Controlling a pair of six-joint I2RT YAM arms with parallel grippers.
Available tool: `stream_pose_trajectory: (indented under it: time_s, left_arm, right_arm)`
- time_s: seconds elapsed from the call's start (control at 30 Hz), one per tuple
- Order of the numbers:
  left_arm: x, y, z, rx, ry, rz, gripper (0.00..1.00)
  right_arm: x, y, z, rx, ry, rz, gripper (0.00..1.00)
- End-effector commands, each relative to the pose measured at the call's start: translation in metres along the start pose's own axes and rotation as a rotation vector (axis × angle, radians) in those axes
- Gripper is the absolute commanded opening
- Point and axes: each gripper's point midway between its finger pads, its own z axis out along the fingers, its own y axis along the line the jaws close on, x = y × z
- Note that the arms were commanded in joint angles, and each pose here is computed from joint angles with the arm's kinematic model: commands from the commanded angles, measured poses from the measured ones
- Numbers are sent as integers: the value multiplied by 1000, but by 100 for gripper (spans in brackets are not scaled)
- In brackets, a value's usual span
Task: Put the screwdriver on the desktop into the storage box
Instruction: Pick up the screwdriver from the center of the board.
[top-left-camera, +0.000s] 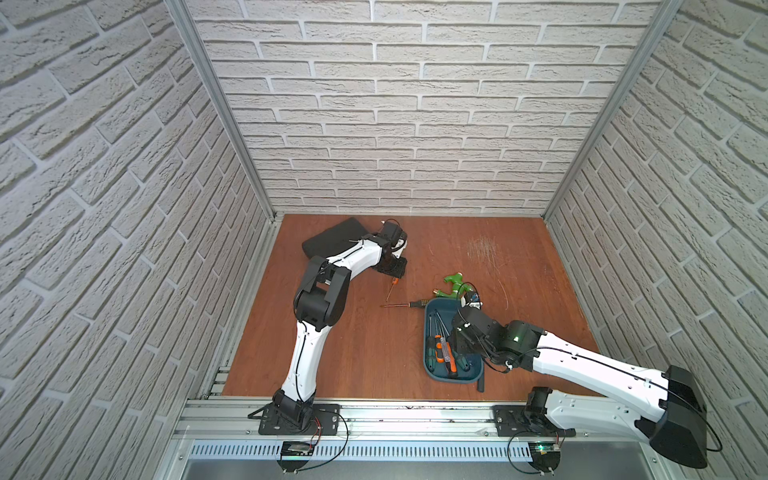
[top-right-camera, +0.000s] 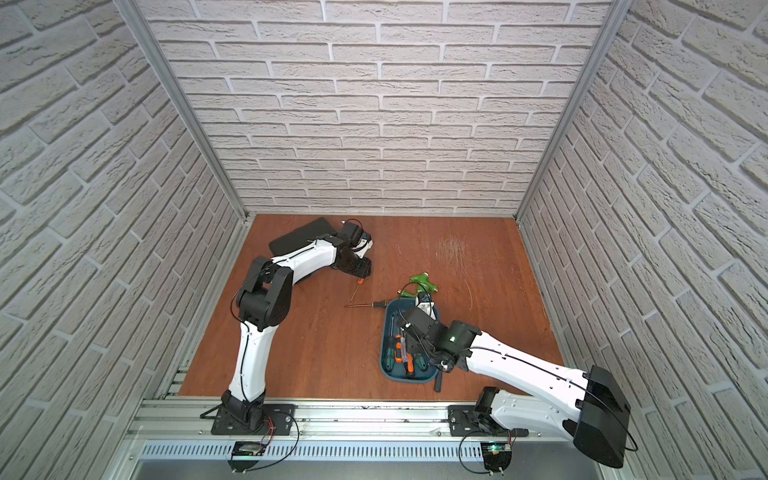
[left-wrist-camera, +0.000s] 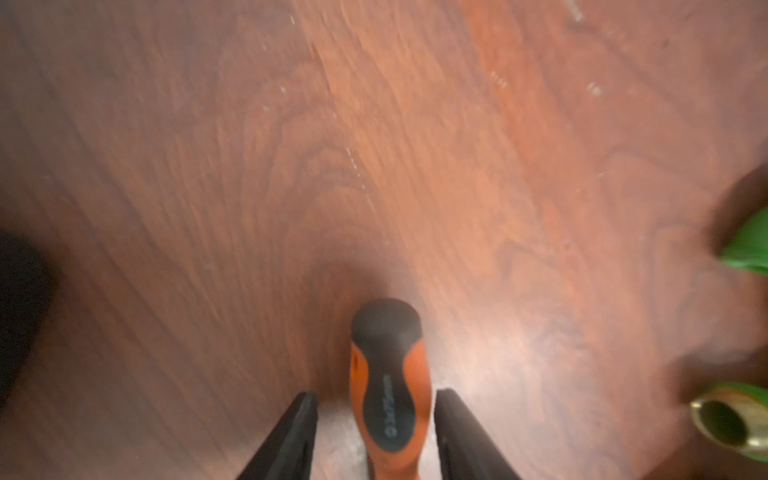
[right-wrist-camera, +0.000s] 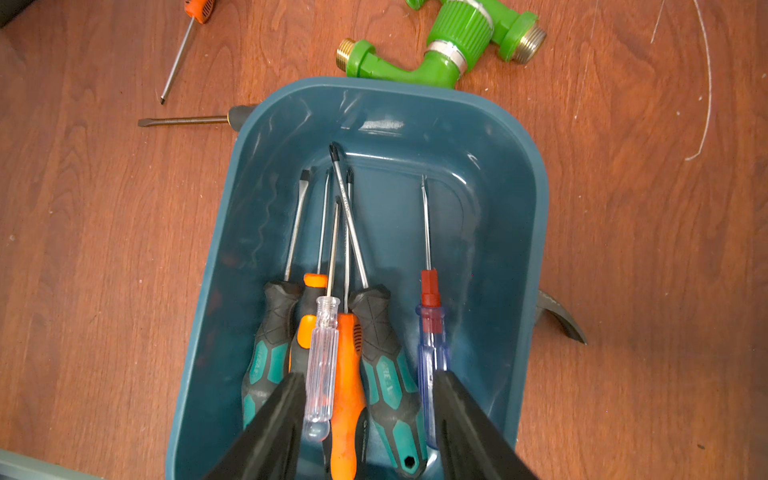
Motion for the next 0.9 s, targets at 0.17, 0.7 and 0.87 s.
stream_pose_trajectory:
  time_s: [0.17, 0.7, 0.87]
  left_arm:
    - [5, 7, 14, -69, 53, 43, 37]
    - [-31, -26, -90, -117, -218, 332, 6]
    - [16, -62, -143, -19, -282, 461, 7]
  right_arm:
    - [-10, 1, -6, -37, -28, 39, 55]
    - [-9, -21, -22, -17, -62, 69, 55]
    - [-6, -29, -24, -14, -74, 85, 54]
